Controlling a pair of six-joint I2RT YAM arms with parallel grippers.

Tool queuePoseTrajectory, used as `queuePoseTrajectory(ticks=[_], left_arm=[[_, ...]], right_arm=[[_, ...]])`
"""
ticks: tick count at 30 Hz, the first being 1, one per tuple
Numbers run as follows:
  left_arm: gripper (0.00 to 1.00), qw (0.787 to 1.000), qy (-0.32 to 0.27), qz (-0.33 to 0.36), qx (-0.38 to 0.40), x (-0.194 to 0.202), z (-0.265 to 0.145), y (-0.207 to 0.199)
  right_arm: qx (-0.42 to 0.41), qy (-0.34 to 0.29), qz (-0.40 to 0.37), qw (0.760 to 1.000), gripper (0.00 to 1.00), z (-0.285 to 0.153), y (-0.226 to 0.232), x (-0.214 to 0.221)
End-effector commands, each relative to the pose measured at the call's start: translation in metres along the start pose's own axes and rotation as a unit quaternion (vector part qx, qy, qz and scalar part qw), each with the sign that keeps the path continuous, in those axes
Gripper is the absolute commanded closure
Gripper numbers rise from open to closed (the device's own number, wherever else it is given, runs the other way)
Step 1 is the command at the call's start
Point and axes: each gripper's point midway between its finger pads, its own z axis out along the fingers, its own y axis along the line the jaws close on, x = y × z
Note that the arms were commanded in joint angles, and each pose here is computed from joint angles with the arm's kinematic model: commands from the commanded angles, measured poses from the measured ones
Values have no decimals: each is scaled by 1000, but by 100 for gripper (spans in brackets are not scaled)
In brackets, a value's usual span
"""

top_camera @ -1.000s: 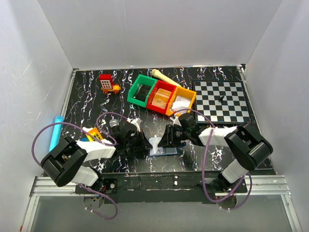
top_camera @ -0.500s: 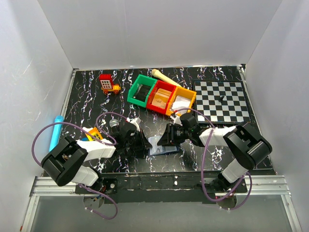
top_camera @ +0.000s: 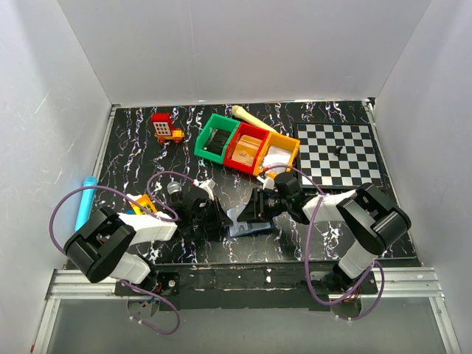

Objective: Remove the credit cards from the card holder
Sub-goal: Remove the credit card from the card holder.

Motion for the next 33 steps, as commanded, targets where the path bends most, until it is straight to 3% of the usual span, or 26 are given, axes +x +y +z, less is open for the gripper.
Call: queuePoseTrajectory(ticks=[1,11,33], left_arm=[[100,1000,13,5,-5,9,1,6],[100,1000,17,18,19,8,2,-3],[100,1000,15,-3,-7,11,1,10]], right_arm=[[-37,17,-18,999,52,2,15,6],[-35,26,-15,999,52,6,14,7],[-9,7,-19,1000,58,-6,10,3]])
